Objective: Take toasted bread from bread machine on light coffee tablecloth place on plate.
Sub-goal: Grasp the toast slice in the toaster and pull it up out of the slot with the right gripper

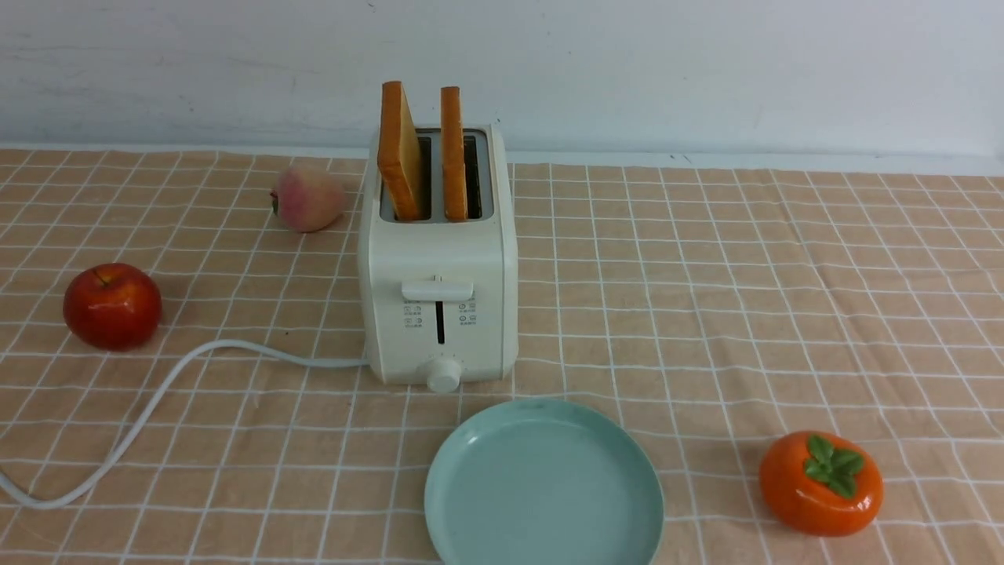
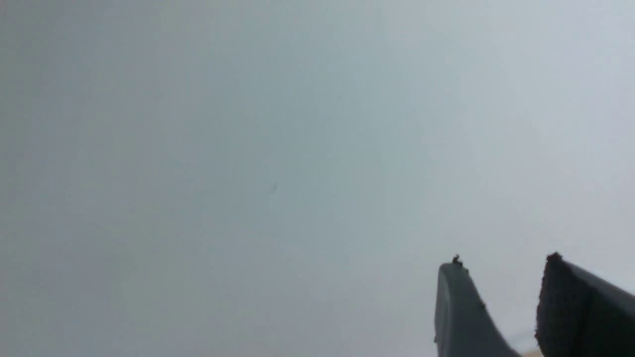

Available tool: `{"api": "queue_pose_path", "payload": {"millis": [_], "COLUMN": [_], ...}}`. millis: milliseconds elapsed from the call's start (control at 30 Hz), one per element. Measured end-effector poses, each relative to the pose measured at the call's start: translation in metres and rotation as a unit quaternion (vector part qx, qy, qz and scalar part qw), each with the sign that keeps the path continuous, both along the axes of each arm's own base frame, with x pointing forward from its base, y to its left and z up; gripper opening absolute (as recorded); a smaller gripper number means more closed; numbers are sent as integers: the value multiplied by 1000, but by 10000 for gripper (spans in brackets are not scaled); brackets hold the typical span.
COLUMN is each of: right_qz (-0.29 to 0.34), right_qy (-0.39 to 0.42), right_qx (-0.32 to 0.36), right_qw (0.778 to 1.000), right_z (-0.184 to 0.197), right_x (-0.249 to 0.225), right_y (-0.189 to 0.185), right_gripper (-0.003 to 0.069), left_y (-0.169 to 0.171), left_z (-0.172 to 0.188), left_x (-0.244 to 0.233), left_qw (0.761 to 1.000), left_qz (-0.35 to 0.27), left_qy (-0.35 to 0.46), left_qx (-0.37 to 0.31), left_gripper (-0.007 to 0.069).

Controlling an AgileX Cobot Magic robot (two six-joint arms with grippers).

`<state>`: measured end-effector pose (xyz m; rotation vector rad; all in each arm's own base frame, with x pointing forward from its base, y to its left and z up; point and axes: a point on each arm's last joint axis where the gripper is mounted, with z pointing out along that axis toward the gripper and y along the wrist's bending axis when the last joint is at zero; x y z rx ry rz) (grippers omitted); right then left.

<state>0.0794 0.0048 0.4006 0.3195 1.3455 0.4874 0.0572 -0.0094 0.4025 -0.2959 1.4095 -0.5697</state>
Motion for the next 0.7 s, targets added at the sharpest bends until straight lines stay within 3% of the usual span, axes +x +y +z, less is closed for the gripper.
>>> {"api": "queue_pose_path", "payload": {"millis": [167, 233, 433, 567, 700], "right_qz": [-3, -13, 1, 47, 131], "right_qy": [125, 179, 249, 328, 417], "right_qx": [-53, -87, -45, -26, -85], "right_qw": [991, 980, 968, 943, 895], "right_z": [-5, -18, -38, -59, -63], "right_x": [39, 59, 88, 107, 137], "right_y": [1, 0, 4, 18, 42], "right_gripper": [241, 241, 241, 241, 241], "left_y": [-6, -8, -11, -14, -16], "left_z": [-12, -26, -46, -62, -73], "left_x": [27, 38, 54, 59, 56], "left_qw": [986, 970, 938, 901, 865], "left_qz": [-19, -26, -36, -53, -66], "left_qy": [162, 240, 342, 427, 494], "left_qx": [25, 38, 52, 50, 55], "left_gripper": [238, 238, 238, 238, 238]}}
